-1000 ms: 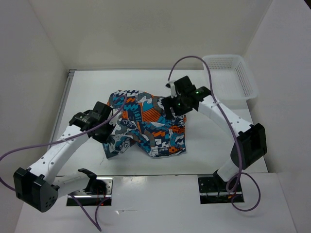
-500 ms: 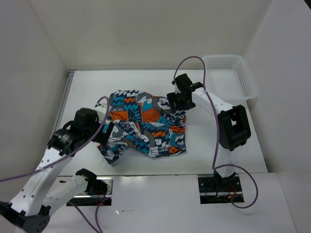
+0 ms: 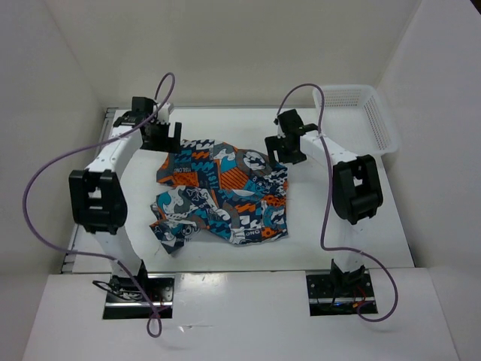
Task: Fold and stack the shorts
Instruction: Flatten the shorts out
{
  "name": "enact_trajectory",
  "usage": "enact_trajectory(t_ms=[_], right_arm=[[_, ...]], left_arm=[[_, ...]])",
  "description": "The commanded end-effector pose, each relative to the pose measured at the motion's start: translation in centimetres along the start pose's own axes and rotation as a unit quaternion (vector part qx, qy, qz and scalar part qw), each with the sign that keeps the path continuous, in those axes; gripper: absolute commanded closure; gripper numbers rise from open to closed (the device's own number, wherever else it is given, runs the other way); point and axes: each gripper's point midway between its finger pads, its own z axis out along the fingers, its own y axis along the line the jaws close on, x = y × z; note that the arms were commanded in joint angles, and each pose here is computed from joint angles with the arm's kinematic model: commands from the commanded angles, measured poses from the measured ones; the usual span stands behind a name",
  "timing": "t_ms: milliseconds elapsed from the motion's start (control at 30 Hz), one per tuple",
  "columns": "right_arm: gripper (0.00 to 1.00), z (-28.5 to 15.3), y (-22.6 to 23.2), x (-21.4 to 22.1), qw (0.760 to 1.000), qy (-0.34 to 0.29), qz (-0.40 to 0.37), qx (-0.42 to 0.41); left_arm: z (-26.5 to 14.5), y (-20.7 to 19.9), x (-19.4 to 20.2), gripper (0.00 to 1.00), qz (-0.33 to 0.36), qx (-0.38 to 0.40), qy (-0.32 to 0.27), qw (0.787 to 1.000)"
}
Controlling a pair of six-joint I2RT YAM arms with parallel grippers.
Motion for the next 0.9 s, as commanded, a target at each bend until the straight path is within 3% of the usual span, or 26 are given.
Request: enact_trajectory(t_ms=[0,267,367,400,467,567,633,867], right_arm=[[0.13,1.1,-0.5,-2.2,1.000,-0.029,0.009,0.002],[0.13,1.8,-1.7,-3.3,0.999,-0.036,-0.007,-0.001],[0.13,0.8,-1.5,-3.7,0.999,-0.044,-0.017,-0.009],[0.12,0.8,-1.5,-3.7,0.999,-0.044,-0.017,-0.009],[0.12,0.1,-1.4,-3.7,0.998,-0.052,-0.022,-0.014],[0.12,0.3,-1.4,-3.3,0.998,-0.053,-0.022,-0.014],[0.12,0.5,-1.6,-3.1,0.998,-0.052,-0.021,-0.008],[0.10,0.5,-2.0,-4.4,0.998,-0.065,-0.021,0.005]], left_arm=[[3.2,0.5,-0.8,0.00,-0.029,0.061,0.027,0.997],[7.9,0.9,-1.2,0.00,-0.045,0.094,0.061,0.993],[7.6,3.2,0.3,0.00,-0.083,0.101,0.080,0.988],[6.5,4.9,-0.7,0.00,-0.091,0.096,0.046,0.990],[6.0,5.6,-0.6,0.00,-0.100,0.103,0.036,0.989],[6.8,4.3,-0.3,0.00,-0.107,0.120,0.080,0.984],[7.4,3.3,-2.4,0.00,-0.082,0.111,0.073,0.988],[12.7,5.2,0.1,0.00,-0.079,0.058,0.126,0.987]])
